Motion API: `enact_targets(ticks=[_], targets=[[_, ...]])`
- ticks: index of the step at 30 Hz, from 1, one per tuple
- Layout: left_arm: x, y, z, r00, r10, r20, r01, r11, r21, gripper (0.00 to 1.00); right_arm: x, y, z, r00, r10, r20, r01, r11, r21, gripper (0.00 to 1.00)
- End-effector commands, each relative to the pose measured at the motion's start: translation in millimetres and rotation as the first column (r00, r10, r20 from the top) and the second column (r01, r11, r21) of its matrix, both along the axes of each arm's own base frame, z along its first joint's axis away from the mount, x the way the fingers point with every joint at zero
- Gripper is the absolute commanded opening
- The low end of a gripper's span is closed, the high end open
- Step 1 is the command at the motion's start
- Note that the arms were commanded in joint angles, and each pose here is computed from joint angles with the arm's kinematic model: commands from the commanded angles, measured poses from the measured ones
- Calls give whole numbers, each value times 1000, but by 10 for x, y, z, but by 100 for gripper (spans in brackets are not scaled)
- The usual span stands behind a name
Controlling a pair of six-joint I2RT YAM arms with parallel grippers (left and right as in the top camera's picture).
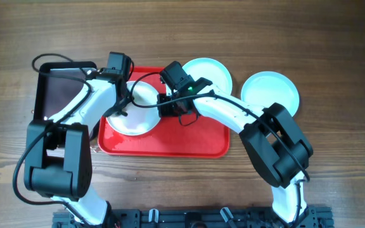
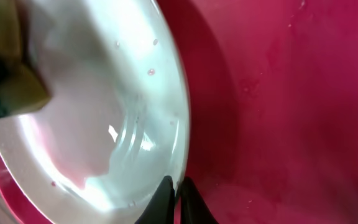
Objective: Clean dirty plates on tray and stack at the side
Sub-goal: 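Scrub the plate with the sponge in the left gripper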
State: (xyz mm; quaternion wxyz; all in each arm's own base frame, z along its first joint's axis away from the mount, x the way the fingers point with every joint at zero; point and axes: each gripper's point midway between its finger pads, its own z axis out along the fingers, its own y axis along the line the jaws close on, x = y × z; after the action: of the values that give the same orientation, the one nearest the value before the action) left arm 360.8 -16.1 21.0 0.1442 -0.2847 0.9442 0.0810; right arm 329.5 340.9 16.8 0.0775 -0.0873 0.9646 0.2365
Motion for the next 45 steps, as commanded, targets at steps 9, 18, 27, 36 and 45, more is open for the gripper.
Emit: enact_targets(ticks=[9, 18, 27, 36, 45], targets=[[37, -1287, 68, 779, -597, 192, 616, 670, -414, 4, 6, 1, -32, 1000, 25, 6, -25, 1000, -11, 4], [-626, -1075, -66, 697, -716, -49, 611, 628, -481, 4, 12, 6, -28, 1000, 27, 10, -27, 1000, -8, 4], [-495, 42, -48, 964, -118, -238, 147, 983, 108, 4, 8, 4, -30, 1000, 29, 9, -29, 1000, -10, 4], [-71, -50, -15, 999, -37, -24, 39, 995, 87, 4, 7, 9, -27, 999, 32, 10, -32, 999, -7, 4], [155, -785, -34, 968, -238, 76, 250, 929, -272, 4, -14, 23, -22, 999, 54, 8, -54, 999, 1, 4]])
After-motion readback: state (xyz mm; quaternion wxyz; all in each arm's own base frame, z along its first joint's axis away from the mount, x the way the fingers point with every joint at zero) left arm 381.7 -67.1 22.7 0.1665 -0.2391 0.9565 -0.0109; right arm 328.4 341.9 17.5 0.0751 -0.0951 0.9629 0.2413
